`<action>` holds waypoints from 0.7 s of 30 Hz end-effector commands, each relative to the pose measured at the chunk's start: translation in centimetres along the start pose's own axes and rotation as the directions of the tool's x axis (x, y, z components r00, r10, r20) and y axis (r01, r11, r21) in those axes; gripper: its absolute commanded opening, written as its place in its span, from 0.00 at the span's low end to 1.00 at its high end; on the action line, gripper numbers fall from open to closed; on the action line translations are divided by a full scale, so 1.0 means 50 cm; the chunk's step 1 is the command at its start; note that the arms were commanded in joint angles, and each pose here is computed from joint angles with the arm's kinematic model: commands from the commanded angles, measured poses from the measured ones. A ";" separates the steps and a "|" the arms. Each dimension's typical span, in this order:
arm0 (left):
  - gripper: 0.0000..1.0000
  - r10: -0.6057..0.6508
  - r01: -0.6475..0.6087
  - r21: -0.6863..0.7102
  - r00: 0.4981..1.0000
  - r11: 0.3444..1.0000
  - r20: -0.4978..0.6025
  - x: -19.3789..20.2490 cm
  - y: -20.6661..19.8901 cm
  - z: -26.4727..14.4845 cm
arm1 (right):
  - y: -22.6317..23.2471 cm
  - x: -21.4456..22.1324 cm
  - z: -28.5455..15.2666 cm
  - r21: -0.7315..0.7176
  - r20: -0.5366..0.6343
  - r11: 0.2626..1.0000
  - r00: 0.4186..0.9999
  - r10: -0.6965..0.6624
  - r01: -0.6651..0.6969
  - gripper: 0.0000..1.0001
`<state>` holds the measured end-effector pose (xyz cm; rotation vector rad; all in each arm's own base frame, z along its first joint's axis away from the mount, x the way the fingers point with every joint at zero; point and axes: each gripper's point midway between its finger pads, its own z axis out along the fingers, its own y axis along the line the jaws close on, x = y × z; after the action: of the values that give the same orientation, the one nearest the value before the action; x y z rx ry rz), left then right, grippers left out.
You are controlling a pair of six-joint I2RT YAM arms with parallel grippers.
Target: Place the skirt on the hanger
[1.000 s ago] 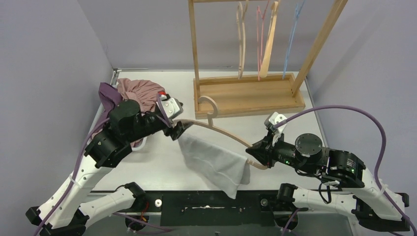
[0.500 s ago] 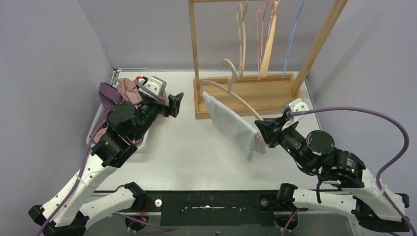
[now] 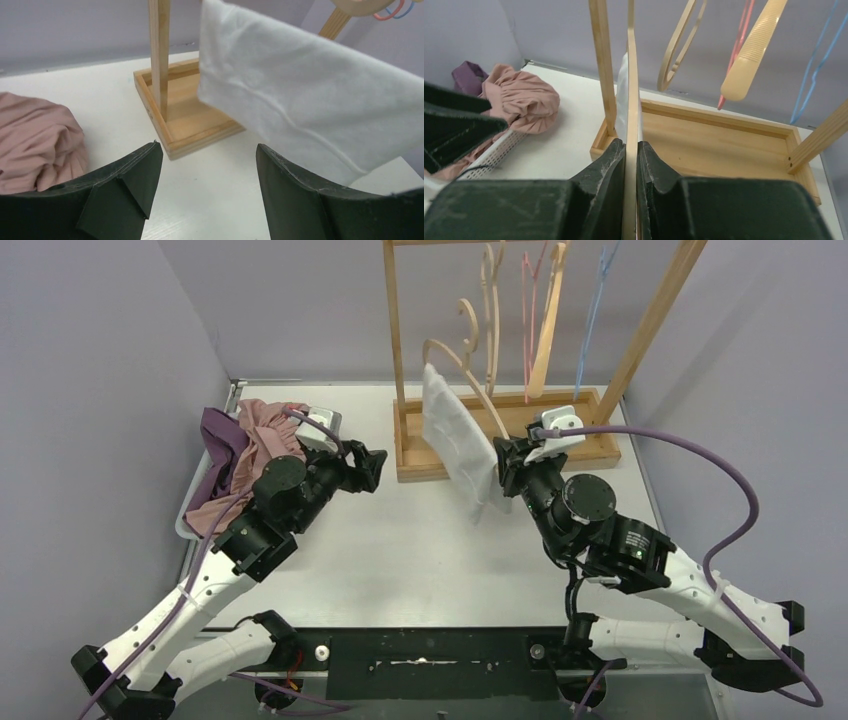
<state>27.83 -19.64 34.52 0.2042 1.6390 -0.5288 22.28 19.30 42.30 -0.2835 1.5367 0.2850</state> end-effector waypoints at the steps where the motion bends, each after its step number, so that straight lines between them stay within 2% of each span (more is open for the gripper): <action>1: 0.68 -0.145 0.146 -0.017 0.988 0.989 0.059 -0.020 0.001 -0.005 | -0.050 -0.126 0.005 0.145 0.174 0.976 0.976 0.135 -0.161 0.00; 8: 0.67 -0.188 0.188 -0.018 0.982 0.982 0.014 0.018 -0.001 0.000 | -0.011 -0.181 0.062 0.134 0.214 0.986 0.974 0.071 -0.101 0.00; 11: 0.67 -0.198 0.198 -0.032 0.980 0.980 0.003 0.030 0.003 0.004 | -0.016 -0.202 0.128 0.105 0.201 0.987 0.975 0.095 -0.118 0.00; 21: 0.67 -0.237 0.234 -0.072 0.971 0.969 -0.034 0.063 0.016 0.016 | -0.019 -0.234 0.246 0.057 0.221 0.990 0.969 0.110 -0.125 0.00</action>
<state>27.99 -20.03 30.49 0.0280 1.7606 -0.6242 33.32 22.77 49.57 -0.1564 1.4574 0.2037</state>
